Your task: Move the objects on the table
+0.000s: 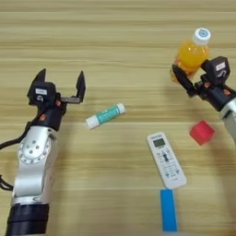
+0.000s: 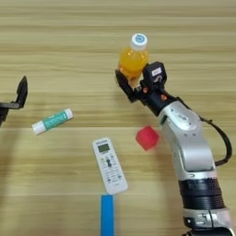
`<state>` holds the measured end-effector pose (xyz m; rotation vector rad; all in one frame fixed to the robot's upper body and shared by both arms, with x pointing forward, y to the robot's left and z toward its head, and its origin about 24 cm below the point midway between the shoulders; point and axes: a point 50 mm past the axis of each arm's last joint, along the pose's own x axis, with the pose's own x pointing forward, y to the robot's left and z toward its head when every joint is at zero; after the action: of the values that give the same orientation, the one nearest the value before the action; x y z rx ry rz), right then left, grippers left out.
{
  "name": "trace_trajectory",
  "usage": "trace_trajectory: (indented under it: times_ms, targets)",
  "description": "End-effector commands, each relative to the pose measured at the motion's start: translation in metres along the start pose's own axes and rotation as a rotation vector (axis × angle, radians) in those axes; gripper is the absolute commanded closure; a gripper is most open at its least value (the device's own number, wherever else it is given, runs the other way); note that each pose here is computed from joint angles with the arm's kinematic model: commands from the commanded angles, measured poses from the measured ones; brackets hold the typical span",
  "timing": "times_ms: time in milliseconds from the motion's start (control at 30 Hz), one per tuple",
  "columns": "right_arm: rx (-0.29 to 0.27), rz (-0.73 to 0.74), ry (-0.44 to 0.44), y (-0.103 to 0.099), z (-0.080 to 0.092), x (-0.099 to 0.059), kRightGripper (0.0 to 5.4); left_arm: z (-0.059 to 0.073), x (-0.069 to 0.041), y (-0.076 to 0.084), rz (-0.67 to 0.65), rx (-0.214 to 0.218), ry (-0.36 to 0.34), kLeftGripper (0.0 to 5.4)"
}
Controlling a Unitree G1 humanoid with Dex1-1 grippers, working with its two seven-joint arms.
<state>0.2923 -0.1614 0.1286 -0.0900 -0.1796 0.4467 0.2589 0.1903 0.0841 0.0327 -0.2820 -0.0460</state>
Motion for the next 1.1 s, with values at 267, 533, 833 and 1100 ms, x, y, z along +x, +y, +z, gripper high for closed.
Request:
trace_trajectory:
  times_ms: [267, 533, 833, 1100]
  targets:
    - [-0.054, -0.101, -0.088, 0.004, -0.01, -0.023, 1.98, -0.01, -0.001, 0.01, 0.037, 0.01, -0.026, 0.0]
    - [-0.032, -0.165, -0.097, 0.004, -0.019, -0.03, 1.98, -0.012, -0.001, 0.017, 0.035, 0.017, -0.034, 0.0]
    - [-0.03, -0.185, -0.045, 0.013, -0.033, -0.029, 1.98, -0.014, 0.002, 0.019, 0.037, 0.018, -0.034, 0.0]
    - [-0.018, -0.208, -0.01, 0.01, -0.036, -0.029, 1.98, -0.015, 0.001, 0.019, 0.037, 0.022, -0.038, 0.0]
